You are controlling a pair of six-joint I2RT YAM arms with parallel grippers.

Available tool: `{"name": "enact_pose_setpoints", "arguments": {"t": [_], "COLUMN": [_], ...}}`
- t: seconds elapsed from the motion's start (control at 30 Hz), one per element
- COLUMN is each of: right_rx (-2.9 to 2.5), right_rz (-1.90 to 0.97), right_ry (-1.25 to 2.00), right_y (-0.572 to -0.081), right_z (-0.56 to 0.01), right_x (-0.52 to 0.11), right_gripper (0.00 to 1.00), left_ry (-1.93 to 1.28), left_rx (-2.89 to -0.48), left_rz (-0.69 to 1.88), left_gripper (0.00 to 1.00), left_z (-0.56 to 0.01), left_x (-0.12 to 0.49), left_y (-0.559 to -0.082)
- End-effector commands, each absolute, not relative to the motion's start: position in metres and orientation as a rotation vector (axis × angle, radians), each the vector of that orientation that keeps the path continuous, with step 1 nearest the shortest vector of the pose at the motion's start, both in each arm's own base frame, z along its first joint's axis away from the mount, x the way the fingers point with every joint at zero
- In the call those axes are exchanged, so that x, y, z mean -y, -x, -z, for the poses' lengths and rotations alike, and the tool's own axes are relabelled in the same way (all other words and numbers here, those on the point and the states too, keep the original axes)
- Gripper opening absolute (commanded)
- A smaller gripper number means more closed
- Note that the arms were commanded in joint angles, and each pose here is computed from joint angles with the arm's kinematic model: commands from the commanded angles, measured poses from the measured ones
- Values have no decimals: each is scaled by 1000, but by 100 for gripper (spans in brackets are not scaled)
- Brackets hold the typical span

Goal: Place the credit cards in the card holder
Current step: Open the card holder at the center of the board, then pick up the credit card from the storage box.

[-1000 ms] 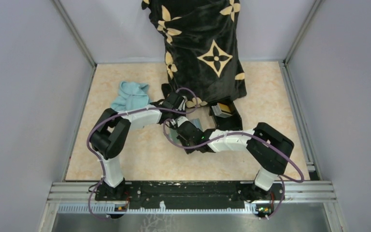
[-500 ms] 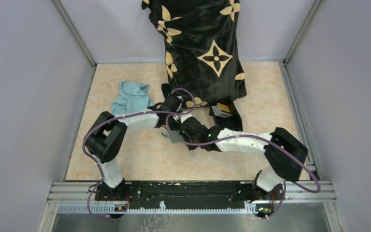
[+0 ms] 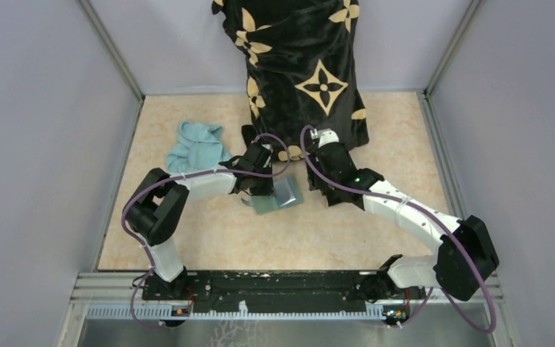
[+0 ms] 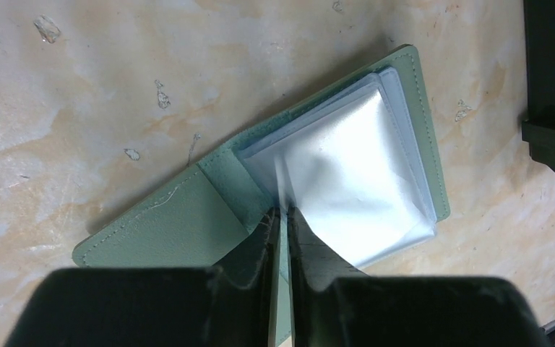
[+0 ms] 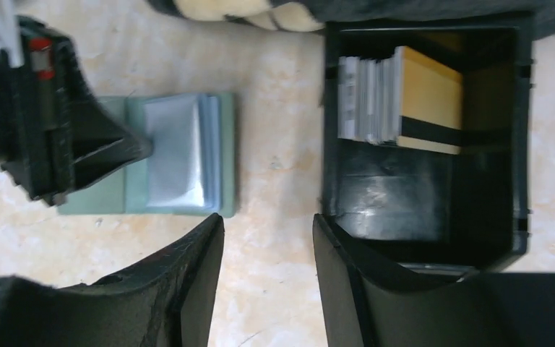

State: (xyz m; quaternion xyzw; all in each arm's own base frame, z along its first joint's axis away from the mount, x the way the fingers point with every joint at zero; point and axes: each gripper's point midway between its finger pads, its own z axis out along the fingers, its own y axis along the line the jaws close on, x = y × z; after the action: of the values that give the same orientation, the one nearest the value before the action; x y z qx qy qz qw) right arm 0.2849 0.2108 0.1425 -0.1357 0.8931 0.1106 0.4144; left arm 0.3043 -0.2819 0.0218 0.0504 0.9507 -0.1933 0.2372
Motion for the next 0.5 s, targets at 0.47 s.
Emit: {"name": "enact_pose_setpoints", "arguments": {"t": [0.47], "right_rx": [-2243], "right_rz": [-302], "right_ry": [91], "right_y": [-380], "right_z": [-146], "right_x": [-152], "right_gripper": [52], "left_ry": [-197], "left_rx": [-2689], "left_rz": [421], "left_gripper": [7], "left_z": [6], "left_x": [259], "left_y": [-288]}}
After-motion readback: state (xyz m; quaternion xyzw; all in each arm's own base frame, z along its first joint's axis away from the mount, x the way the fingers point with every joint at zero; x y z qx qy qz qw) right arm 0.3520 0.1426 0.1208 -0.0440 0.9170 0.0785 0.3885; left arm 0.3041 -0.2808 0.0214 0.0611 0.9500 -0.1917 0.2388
